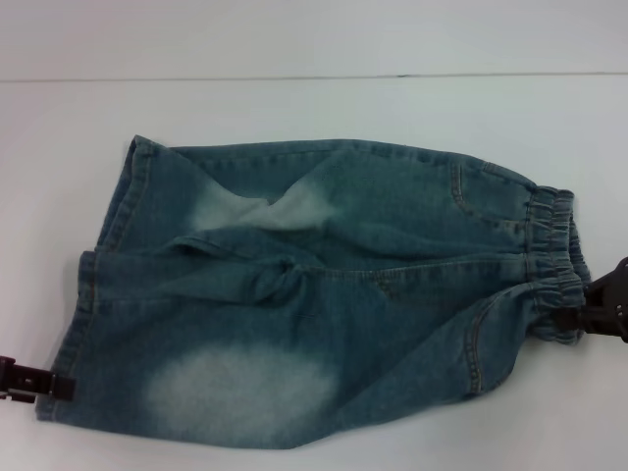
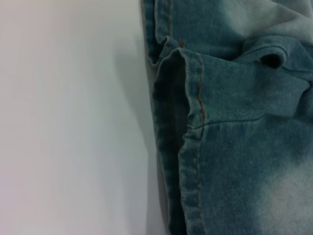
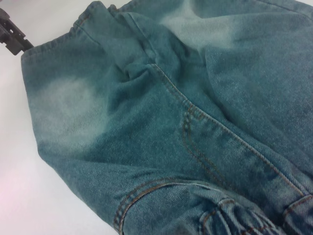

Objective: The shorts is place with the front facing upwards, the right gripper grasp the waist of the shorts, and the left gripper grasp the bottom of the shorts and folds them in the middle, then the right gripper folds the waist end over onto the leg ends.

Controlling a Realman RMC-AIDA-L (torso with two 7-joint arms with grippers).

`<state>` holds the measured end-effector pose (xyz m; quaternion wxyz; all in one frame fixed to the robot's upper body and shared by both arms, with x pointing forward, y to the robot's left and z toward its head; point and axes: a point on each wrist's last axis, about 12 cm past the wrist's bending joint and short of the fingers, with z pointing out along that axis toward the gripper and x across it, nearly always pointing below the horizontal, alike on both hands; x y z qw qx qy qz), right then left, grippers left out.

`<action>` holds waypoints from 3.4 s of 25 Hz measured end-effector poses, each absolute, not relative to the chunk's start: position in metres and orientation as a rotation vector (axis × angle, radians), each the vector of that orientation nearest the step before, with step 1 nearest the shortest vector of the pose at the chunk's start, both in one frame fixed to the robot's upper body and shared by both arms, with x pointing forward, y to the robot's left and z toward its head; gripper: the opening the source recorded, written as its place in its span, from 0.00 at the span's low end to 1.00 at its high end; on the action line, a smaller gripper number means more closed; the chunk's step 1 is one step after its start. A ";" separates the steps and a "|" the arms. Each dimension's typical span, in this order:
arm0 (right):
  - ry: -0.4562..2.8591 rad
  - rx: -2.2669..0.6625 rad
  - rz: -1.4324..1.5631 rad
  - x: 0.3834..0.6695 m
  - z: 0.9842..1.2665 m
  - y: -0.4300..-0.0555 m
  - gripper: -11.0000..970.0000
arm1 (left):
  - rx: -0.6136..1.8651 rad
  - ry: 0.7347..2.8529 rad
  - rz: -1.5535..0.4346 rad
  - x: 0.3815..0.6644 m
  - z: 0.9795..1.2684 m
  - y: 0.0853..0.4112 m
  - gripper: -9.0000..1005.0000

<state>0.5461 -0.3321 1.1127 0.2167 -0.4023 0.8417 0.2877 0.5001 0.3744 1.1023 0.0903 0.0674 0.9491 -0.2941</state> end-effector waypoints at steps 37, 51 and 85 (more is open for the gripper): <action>2.311 -1.085 0.795 0.546 1.112 -0.335 0.06 | 0.200 2.823 -0.921 0.504 1.096 0.364 0.04; 2.273 -0.800 0.890 0.551 1.120 -0.350 0.06 | 0.222 2.718 -1.016 0.524 1.105 0.352 0.03; 2.166 -0.323 0.880 0.570 1.080 -0.342 0.06 | -0.133 2.314 -0.896 0.578 1.117 0.371 0.03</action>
